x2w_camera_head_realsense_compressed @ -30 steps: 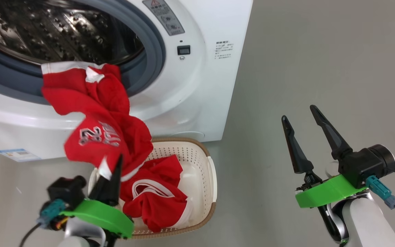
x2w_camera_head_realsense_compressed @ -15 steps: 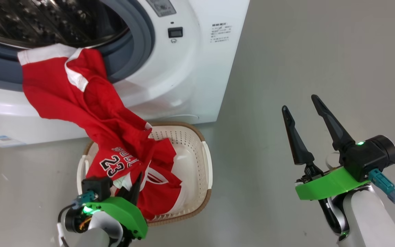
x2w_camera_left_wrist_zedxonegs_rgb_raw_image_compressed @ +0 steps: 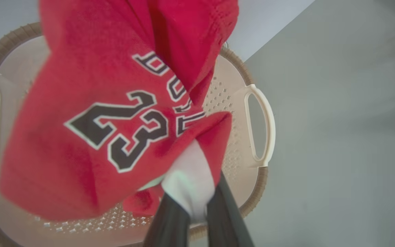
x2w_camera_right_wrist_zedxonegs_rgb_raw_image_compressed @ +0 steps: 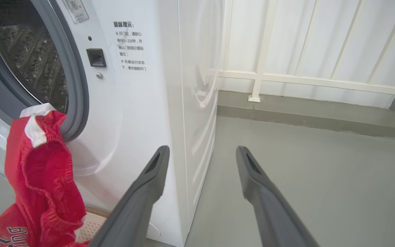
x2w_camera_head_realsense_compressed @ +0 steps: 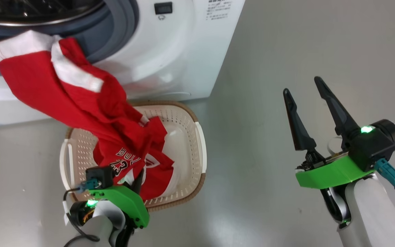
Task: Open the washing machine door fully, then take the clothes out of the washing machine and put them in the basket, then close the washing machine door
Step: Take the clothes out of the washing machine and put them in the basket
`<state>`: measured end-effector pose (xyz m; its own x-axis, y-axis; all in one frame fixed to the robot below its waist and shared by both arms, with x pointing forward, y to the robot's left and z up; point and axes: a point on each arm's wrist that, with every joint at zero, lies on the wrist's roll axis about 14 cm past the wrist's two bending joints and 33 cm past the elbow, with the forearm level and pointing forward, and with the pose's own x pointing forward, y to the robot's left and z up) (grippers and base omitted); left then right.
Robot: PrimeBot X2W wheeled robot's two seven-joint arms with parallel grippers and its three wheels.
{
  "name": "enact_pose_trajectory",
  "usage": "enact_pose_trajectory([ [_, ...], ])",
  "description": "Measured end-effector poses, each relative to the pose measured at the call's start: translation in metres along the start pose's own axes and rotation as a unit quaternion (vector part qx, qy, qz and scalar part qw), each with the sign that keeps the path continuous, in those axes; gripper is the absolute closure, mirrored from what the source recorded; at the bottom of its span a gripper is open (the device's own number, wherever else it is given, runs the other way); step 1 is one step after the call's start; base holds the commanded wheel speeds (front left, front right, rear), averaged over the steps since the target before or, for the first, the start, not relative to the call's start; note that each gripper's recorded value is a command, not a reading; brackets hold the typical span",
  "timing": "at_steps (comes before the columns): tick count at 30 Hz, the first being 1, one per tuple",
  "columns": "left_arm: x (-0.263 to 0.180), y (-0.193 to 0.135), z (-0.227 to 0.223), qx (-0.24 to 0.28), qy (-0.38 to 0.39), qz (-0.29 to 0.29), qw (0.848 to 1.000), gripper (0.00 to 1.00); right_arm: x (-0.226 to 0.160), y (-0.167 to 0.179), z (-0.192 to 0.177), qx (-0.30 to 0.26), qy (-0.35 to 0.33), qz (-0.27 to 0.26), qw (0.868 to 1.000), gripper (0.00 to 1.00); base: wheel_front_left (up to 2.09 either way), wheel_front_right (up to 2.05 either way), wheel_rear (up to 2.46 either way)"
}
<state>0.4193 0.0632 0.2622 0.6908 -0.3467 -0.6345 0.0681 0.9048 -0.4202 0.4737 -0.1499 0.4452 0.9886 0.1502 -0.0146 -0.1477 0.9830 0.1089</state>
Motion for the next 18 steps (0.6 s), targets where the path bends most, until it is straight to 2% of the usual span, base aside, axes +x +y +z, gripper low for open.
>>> enact_pose_trajectory([
  [7, 0.017, 0.013, -0.027, -0.01, 0.049, 0.015, 0.999, 1.0, 0.009, -0.007, -0.022, 0.003, 0.02, -0.006, 1.0, 0.0, 0.0, 0.0, 0.0],
  [18, 0.035, 0.027, -0.046, -0.017, 0.079, 0.029, 0.996, 1.0, 0.014, -0.017, -0.044, 0.005, 0.041, -0.016, 0.999, 0.0, 0.0, 0.0, 0.0],
])
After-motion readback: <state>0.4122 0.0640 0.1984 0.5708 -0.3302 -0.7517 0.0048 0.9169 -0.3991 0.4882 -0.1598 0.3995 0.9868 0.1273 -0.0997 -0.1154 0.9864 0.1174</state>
